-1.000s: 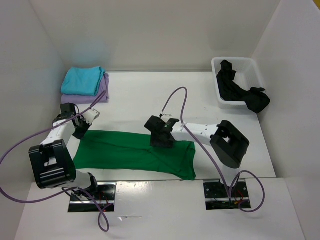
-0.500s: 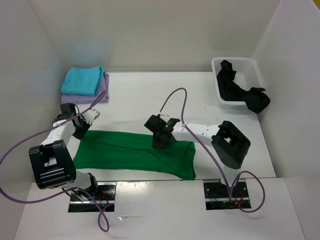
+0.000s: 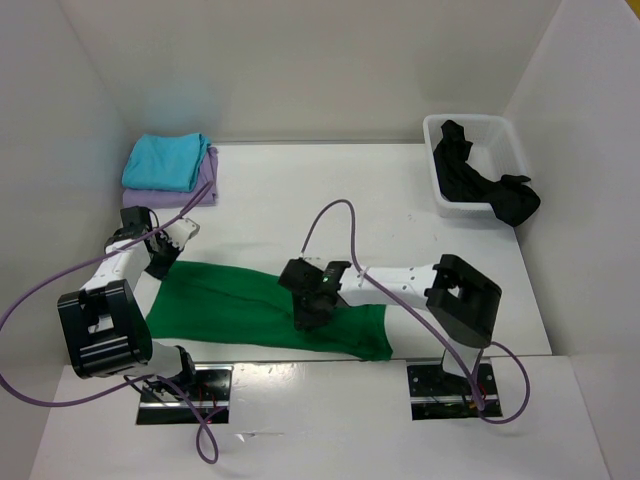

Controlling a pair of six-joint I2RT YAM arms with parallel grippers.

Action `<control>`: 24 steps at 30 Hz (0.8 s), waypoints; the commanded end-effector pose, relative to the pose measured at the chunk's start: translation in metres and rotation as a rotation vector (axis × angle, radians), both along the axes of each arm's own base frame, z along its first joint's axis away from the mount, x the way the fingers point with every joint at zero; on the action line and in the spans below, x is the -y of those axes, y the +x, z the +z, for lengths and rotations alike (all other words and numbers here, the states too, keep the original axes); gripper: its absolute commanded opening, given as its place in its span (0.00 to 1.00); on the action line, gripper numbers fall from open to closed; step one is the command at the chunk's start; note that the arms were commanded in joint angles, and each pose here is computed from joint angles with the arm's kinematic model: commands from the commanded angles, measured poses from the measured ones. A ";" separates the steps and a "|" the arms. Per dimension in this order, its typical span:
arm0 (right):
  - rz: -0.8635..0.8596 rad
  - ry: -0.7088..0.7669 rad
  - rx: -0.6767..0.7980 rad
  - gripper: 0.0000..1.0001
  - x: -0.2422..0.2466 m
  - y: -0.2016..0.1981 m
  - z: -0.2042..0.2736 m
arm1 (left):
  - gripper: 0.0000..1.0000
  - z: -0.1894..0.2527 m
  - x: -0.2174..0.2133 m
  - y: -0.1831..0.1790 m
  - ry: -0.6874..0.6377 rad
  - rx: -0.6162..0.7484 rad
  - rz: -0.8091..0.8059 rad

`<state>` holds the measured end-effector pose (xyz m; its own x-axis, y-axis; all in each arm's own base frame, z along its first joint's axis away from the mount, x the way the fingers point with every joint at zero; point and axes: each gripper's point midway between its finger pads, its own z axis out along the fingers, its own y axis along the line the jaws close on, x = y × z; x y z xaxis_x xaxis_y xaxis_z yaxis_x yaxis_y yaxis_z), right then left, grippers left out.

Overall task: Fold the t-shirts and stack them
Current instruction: Fold the other side of the tshirt into a rectangle

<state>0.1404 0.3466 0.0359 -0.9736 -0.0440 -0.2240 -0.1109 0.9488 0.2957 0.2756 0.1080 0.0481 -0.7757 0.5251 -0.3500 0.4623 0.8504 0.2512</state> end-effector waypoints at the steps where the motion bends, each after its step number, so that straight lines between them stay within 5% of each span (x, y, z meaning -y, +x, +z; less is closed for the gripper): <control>1: 0.040 0.034 0.000 0.40 -0.011 -0.014 0.017 | 0.20 0.008 -0.002 0.004 0.010 0.035 0.004; 11: -0.022 0.086 -0.023 0.45 0.008 -0.034 0.059 | 0.25 0.012 -0.009 -0.002 0.059 0.020 0.005; 19: -0.656 0.080 0.121 0.57 0.140 0.028 0.075 | 0.46 0.018 -0.016 -0.031 0.076 -0.077 0.011; 24: -0.785 0.143 0.229 0.60 0.195 0.080 0.081 | 0.60 0.040 -0.018 -0.048 0.037 -0.114 0.008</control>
<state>0.1965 0.1778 0.1205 -0.7024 0.6415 -0.3084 0.4693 0.7432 0.4768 0.2350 0.1264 0.0644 -0.8240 0.5171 -0.2316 0.4643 0.8505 0.2472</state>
